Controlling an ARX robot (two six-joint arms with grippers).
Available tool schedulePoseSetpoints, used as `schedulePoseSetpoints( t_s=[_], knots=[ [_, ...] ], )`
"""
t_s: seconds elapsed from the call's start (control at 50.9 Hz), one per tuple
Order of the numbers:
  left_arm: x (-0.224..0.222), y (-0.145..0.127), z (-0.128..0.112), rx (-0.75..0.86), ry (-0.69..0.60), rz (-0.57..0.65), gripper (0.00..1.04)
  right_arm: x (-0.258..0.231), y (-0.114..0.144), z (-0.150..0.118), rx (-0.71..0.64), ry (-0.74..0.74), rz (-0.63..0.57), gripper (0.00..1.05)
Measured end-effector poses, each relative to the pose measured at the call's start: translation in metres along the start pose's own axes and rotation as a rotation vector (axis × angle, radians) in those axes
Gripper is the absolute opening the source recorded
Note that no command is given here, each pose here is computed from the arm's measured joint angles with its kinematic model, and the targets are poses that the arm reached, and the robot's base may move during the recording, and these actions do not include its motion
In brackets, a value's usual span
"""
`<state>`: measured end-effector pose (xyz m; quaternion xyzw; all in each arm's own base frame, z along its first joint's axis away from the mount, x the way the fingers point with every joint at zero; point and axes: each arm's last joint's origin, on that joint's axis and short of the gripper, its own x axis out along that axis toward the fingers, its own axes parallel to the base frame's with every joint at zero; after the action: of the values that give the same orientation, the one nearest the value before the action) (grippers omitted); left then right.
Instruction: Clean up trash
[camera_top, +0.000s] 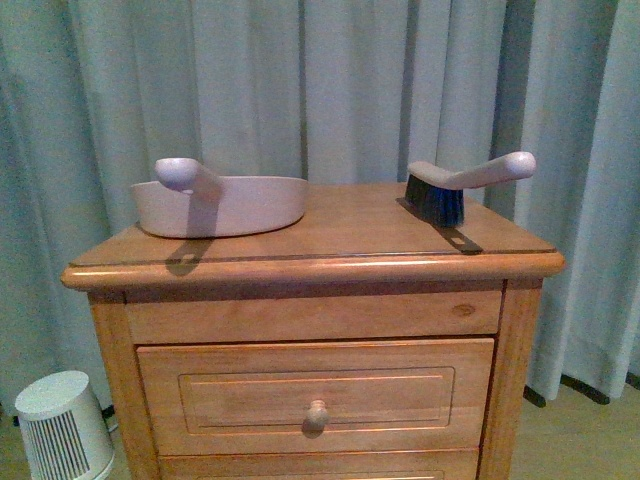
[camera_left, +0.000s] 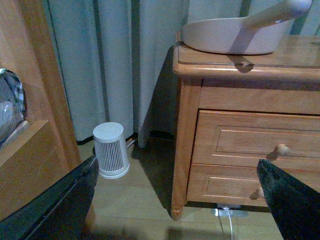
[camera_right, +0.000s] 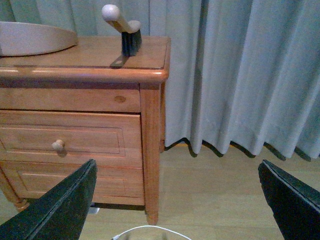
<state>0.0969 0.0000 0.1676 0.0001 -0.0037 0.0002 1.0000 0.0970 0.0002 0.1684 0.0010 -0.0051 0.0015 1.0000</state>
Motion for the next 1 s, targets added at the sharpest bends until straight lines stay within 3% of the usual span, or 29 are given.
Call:
schedulePoseSetpoints(
  t_s=[0.708, 0.826, 1.003],
  knots=[
    [0.0, 0.0, 0.0, -0.002, 0.002, 0.0, 0.97, 0.0, 0.0, 0.0, 0.0, 0.0, 0.0, 0.97],
    [0.005, 0.0, -0.01, -0.122, 0.338, 0.002, 0.97, 0.0, 0.0, 0.0, 0.0, 0.0, 0.0, 0.97],
    [0.026, 0.003, -0.001, -0.101, 0.361, 0.016, 0.97, 0.0, 0.0, 0.0, 0.0, 0.0, 0.0, 0.97]
  ],
)
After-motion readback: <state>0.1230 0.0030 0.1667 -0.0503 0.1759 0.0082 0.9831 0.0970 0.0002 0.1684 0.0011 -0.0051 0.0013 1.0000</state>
